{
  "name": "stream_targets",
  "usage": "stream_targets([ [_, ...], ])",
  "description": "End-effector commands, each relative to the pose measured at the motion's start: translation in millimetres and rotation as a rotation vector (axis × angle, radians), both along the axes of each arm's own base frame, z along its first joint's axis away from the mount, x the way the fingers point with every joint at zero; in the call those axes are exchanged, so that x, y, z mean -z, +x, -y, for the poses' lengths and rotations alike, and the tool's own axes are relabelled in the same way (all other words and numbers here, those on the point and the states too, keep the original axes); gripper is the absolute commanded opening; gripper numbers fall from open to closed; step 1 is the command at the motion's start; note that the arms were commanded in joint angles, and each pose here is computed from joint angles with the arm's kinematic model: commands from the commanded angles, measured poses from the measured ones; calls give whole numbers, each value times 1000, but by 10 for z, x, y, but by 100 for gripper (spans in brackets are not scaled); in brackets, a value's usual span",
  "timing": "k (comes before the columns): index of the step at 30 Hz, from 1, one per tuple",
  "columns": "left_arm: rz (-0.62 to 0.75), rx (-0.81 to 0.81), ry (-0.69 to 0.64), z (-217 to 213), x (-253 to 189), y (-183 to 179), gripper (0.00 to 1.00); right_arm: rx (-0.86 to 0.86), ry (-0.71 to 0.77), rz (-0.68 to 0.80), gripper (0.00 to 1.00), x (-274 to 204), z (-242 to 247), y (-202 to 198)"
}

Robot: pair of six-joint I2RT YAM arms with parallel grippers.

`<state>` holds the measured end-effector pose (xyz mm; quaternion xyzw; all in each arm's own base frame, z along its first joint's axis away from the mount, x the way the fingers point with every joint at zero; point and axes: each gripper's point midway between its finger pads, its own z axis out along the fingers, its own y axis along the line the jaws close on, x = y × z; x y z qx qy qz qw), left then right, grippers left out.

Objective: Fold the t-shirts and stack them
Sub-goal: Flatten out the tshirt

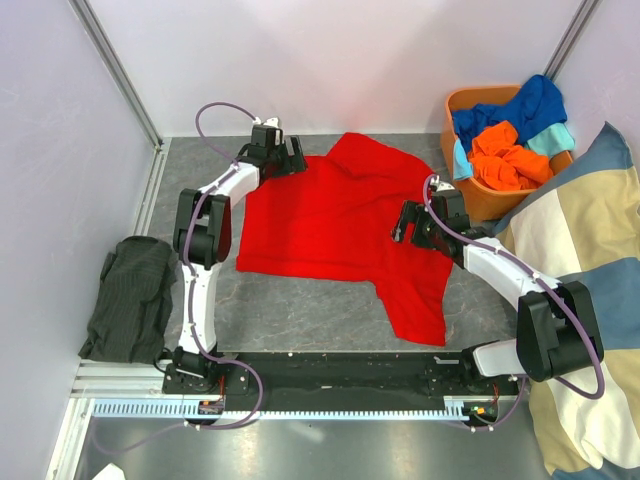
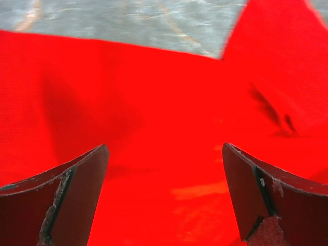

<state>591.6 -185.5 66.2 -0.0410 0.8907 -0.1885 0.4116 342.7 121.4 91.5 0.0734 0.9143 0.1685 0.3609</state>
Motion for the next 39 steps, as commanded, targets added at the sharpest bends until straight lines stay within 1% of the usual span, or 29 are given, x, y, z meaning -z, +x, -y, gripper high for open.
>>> stream_targets([
  [1, -2, -22, 84, -200, 55, 116, 100, -11, 16, 38, 95, -75, -32, 20],
  [8, -75, -65, 91, -445, 262, 123, 100, -12, 27, 38, 95, -97, -42, -7],
  [20, -155, -141, 71, -870, 339, 211, 100, -5, 35, 28, 95, -93, -42, -21],
  [25, -185, -167, 16, -982, 392, 227, 100, -8, 35, 25, 95, -92, -49, -29],
  [32, -221, -242, -38, -1162, 445, 228, 100, -4, 42, 23, 95, -102, -53, -34],
  [39, -247, -310, -70, -1302, 488, 238, 100, 1, 37, 16, 95, -85, -33, -58],
])
